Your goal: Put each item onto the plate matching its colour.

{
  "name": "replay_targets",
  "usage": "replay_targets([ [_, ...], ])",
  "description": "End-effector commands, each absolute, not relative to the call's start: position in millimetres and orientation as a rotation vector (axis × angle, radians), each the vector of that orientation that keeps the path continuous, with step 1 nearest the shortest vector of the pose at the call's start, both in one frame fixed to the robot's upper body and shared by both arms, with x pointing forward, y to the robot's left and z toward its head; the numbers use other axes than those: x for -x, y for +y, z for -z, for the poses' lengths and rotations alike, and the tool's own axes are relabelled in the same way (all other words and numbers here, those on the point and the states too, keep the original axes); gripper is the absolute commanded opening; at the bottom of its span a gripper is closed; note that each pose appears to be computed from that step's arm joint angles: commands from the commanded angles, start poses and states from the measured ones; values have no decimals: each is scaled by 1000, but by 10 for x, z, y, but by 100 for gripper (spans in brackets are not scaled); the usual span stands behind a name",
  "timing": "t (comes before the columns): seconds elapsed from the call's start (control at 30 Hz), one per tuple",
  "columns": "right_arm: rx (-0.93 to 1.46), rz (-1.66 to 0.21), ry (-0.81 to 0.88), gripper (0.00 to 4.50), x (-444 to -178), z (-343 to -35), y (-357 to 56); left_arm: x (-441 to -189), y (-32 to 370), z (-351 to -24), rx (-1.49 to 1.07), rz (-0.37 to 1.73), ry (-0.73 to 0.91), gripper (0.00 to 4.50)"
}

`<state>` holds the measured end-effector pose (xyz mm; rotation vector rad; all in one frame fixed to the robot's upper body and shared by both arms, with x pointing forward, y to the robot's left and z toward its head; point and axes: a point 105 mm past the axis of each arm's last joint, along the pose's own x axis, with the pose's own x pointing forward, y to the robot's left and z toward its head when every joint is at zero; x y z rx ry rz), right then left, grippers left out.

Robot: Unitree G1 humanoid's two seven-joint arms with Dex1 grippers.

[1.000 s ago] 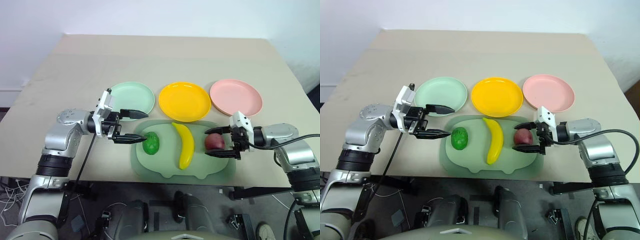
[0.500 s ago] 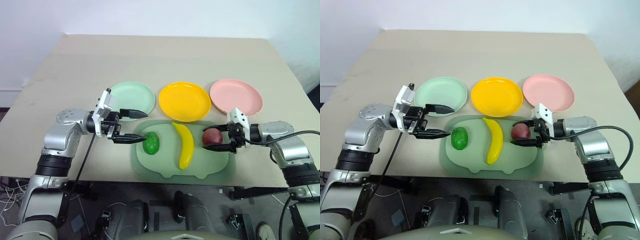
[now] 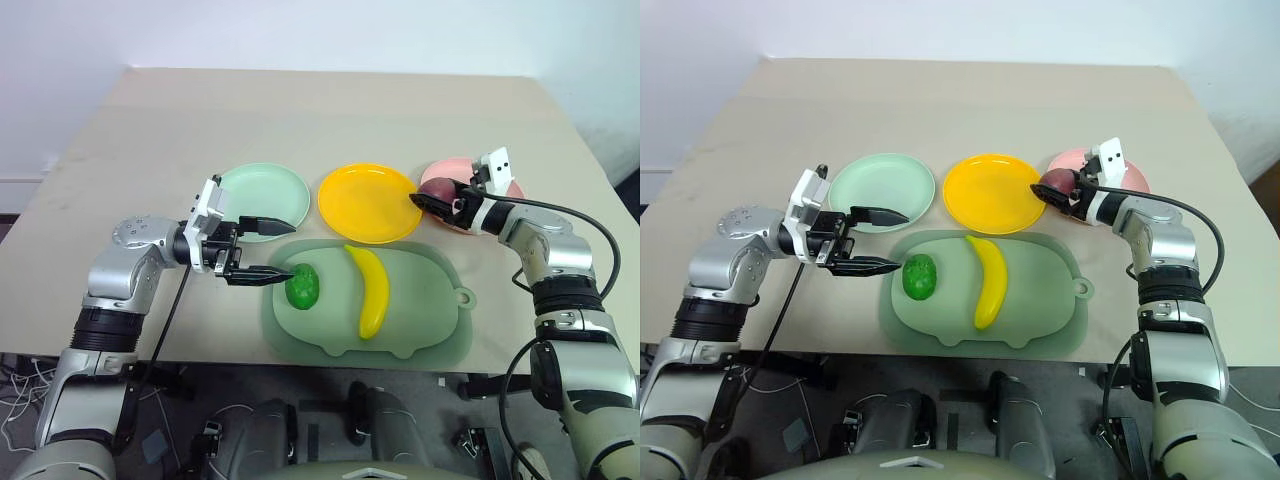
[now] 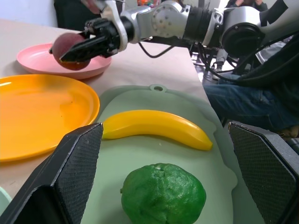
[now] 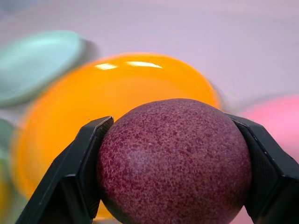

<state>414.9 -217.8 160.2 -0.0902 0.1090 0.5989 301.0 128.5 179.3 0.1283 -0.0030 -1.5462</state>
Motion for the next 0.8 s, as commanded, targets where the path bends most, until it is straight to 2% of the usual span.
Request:
replay_targets([
  [0.03, 133, -522, 34, 332, -4229, -1818, -2300, -3006, 1292, -1890, -154, 1546, -42, 450],
  [0.2, 128, -378, 43, 332, -4321, -1851, -2571, -3017, 1295, -1889, -154, 1545, -42, 450],
  [0.37, 84, -320, 31, 332, -4363, -1859, -2667, -3016, 1278, -1893, -153, 1549, -45, 450],
  [0.43, 97, -295, 31, 405, -4375, -1851, -2697, -3012, 1277, -1888, -154, 1548, -44, 450],
  [0.5, 160, -295, 39, 445, -4376, -1819, -2686, -3012, 1281, -1888, -156, 1545, -42, 450],
  [0.67, 148, -347, 59, 445, -4372, -1771, -2596, -3009, 1286, -1890, -152, 1544, -41, 450],
  [0.8, 99, -327, 22, 445, -4407, -1892, -2568, -3021, 1286, -1892, -150, 1539, -47, 450],
])
